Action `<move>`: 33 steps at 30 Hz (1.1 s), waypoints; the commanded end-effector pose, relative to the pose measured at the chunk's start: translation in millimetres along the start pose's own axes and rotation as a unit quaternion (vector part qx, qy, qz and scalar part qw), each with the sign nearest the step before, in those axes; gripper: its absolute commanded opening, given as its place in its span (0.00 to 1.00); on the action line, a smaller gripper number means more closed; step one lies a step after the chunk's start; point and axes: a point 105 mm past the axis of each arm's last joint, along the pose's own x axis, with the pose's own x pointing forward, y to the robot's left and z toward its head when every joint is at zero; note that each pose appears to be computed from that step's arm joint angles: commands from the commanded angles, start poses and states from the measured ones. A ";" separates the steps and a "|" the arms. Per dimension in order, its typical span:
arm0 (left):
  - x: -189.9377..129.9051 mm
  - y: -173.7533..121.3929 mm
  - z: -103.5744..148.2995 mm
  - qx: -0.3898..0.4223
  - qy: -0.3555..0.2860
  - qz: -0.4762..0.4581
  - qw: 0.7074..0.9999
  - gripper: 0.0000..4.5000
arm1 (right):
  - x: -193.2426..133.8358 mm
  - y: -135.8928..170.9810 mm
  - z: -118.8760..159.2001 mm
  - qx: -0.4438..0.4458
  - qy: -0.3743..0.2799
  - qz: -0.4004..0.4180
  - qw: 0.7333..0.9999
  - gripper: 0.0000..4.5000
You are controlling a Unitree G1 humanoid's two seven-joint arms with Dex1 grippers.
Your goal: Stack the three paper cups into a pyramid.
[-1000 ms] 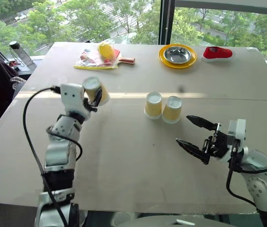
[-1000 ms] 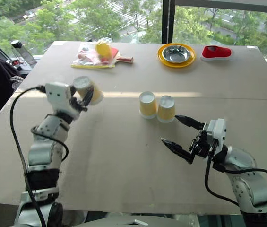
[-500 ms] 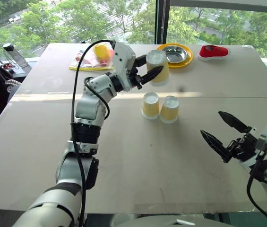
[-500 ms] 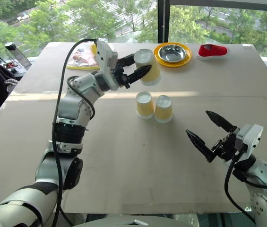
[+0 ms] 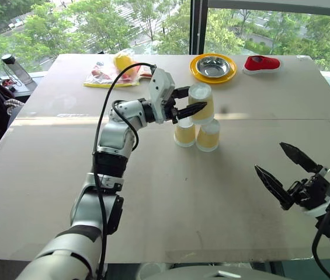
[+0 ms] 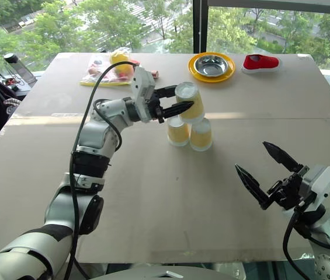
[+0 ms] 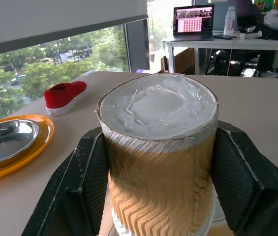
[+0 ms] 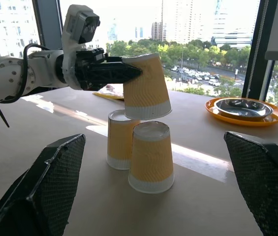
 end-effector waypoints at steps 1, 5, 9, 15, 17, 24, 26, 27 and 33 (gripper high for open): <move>0.1 -0.1 9.9 0.027 -0.007 -0.004 1.000 0.63 | -1.0 -1.6 8.3 -0.016 -0.019 -0.004 1.000 1.00; 0.9 -2.2 7.1 0.028 -0.003 -0.006 1.000 0.63 | 0.9 -1.7 9.1 -0.016 -0.022 -0.003 1.000 1.00; -0.3 -5.9 2.6 0.025 0.002 -0.011 1.000 0.63 | 1.2 -1.7 9.3 -0.015 -0.023 -0.002 1.000 1.00; -5.6 -3.5 0.0 0.035 0.017 -0.001 0.999 0.63 | 2.9 -2.1 7.6 -0.014 -0.024 0.001 1.000 1.00; -5.3 -2.6 0.5 0.033 0.016 0.003 0.999 0.63 | 3.7 -2.2 7.6 -0.015 -0.026 0.002 1.000 1.00; -4.4 -0.5 2.8 0.041 0.016 0.010 0.999 0.99 | 4.7 -2.5 7.7 -0.016 -0.026 0.003 1.000 1.00; -4.8 -0.4 3.8 0.041 0.015 0.010 0.999 0.99 | 4.8 -2.7 7.6 -0.016 -0.027 0.004 1.000 1.00; -5.0 -0.6 5.8 0.041 0.011 0.010 0.999 0.99 | 4.9 -2.9 7.5 -0.016 -0.027 0.004 1.000 1.00; -13.0 -7.5 19.7 0.045 -0.010 0.001 0.999 0.99 | 2.9 -3.2 5.1 -0.012 -0.024 0.005 1.000 1.00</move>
